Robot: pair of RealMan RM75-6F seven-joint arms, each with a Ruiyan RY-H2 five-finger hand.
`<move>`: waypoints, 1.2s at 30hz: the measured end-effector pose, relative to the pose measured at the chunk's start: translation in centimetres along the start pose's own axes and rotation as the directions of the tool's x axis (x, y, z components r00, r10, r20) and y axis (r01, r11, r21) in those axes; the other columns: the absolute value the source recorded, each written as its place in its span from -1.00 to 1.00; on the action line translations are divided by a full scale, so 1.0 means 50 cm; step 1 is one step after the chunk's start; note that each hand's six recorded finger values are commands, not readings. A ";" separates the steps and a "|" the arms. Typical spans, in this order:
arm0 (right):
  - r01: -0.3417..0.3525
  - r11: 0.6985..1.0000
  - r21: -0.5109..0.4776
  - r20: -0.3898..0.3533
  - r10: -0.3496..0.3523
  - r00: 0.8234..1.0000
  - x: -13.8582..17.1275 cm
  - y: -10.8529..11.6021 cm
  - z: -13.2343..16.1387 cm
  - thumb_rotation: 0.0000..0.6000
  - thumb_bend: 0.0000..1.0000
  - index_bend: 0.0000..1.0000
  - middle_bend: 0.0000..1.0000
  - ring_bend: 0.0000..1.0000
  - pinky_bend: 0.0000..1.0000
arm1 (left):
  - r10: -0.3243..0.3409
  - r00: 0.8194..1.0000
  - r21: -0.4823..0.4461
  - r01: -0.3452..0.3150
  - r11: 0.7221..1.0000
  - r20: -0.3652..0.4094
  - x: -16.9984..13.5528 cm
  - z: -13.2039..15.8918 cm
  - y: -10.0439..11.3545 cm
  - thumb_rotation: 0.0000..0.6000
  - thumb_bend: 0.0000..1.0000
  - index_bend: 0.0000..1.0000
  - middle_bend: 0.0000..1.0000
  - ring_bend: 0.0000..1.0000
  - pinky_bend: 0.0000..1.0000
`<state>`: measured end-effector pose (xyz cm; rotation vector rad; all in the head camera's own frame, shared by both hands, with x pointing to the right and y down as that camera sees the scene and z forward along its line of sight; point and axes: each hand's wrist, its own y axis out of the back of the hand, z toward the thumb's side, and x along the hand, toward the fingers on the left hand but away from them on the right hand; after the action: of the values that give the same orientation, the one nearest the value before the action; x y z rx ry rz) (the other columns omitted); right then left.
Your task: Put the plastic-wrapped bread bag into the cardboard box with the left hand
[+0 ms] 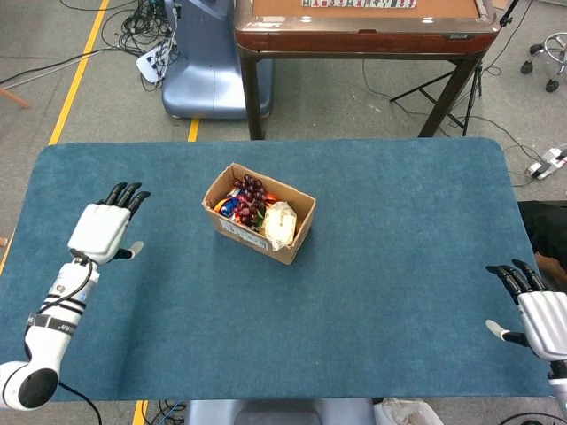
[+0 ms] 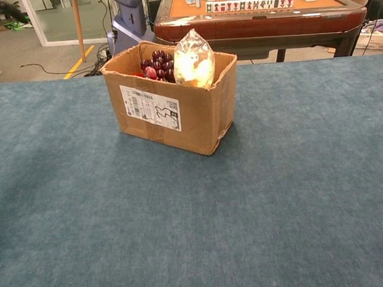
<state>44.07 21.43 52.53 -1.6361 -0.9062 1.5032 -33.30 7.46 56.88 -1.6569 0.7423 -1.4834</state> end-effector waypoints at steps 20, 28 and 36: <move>0.032 0.999 0.024 0.025 -0.033 0.999 -0.007 0.012 -0.007 1.00 -0.93 -0.54 -0.53 -0.80 -0.17 | -0.010 0.989 -0.092 -0.003 0.996 -0.146 -0.243 -0.093 -0.161 1.00 -0.55 -0.64 -0.86 -0.88 -0.36; 0.051 0.998 0.029 0.028 -0.052 0.998 -0.008 0.020 -0.005 1.00 -0.93 -0.52 -0.52 -0.80 -0.17 | -0.028 0.978 -0.120 0.002 0.993 -0.208 -0.310 -0.123 -0.192 1.00 -0.55 -0.61 -0.83 -0.87 -0.38; 0.035 0.999 0.028 0.022 -0.036 0.999 -0.013 0.012 -0.001 1.00 -0.93 -0.52 -0.52 -0.80 -0.17 | -0.044 0.967 -0.156 0.005 0.988 -0.252 -0.341 -0.164 -0.213 1.00 -0.55 -0.58 -0.82 -0.85 -0.39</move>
<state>44.07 20.56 52.34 -1.5784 -0.9181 1.5066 -44.70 25.93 56.96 -1.6088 1.0014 -1.7146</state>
